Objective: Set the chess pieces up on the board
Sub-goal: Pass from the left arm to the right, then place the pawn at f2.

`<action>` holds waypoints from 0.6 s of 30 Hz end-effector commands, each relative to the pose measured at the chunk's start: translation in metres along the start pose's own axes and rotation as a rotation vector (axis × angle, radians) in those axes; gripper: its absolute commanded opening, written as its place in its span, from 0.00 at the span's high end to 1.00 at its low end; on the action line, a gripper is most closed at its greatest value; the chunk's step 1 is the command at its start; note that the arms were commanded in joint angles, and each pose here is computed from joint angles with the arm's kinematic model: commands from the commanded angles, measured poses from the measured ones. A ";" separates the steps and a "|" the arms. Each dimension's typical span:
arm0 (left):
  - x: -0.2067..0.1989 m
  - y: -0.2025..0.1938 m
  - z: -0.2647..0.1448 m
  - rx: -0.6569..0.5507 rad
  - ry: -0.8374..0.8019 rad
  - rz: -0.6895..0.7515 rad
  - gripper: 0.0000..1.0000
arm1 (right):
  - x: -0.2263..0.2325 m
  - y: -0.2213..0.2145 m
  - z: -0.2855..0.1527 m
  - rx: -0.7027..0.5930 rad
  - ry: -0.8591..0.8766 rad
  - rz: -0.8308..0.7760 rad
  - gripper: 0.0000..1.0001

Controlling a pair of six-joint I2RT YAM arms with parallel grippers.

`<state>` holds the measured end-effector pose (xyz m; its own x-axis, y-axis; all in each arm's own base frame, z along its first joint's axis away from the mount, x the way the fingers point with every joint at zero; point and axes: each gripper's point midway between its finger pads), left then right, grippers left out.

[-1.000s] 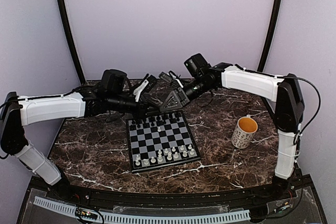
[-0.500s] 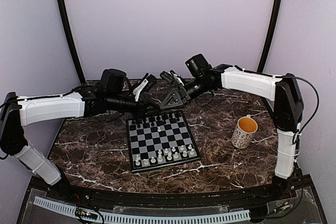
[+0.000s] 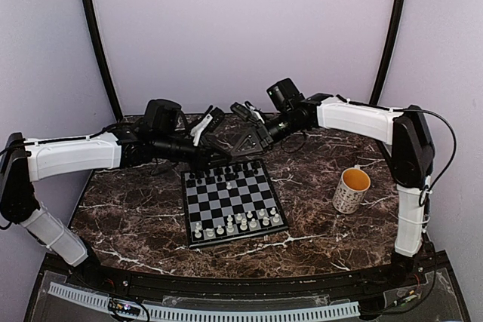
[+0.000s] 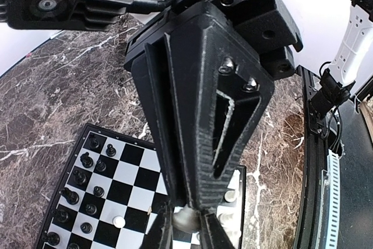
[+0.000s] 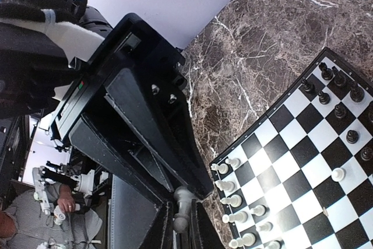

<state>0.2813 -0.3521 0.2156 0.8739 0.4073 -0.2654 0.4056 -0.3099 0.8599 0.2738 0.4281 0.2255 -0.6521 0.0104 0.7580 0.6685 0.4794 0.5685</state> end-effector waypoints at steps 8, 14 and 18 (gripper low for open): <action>-0.007 -0.003 -0.019 0.029 0.034 0.070 0.56 | -0.037 0.010 -0.014 0.041 -0.321 -0.202 0.95; 0.036 0.026 -0.085 -0.099 0.353 0.080 0.44 | -0.047 -0.005 -0.004 0.191 -0.581 -0.395 0.95; 0.074 0.030 -0.107 -0.130 0.546 0.010 0.37 | -0.043 -0.022 0.023 0.305 -0.642 -0.499 0.95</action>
<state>0.3007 -0.2761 0.2678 0.7596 0.6460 -0.0747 0.3076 -0.2558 0.9165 0.2958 0.4259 0.1784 -0.9309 0.2410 0.2745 0.3642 0.6692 0.6477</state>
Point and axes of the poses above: each gripper's point midway between its finger pads, its own z axis out along the fingers, its own x axis along the line the jaws close on, y = z × x, and after that the axes turned 3 degrees about -z, right-handed
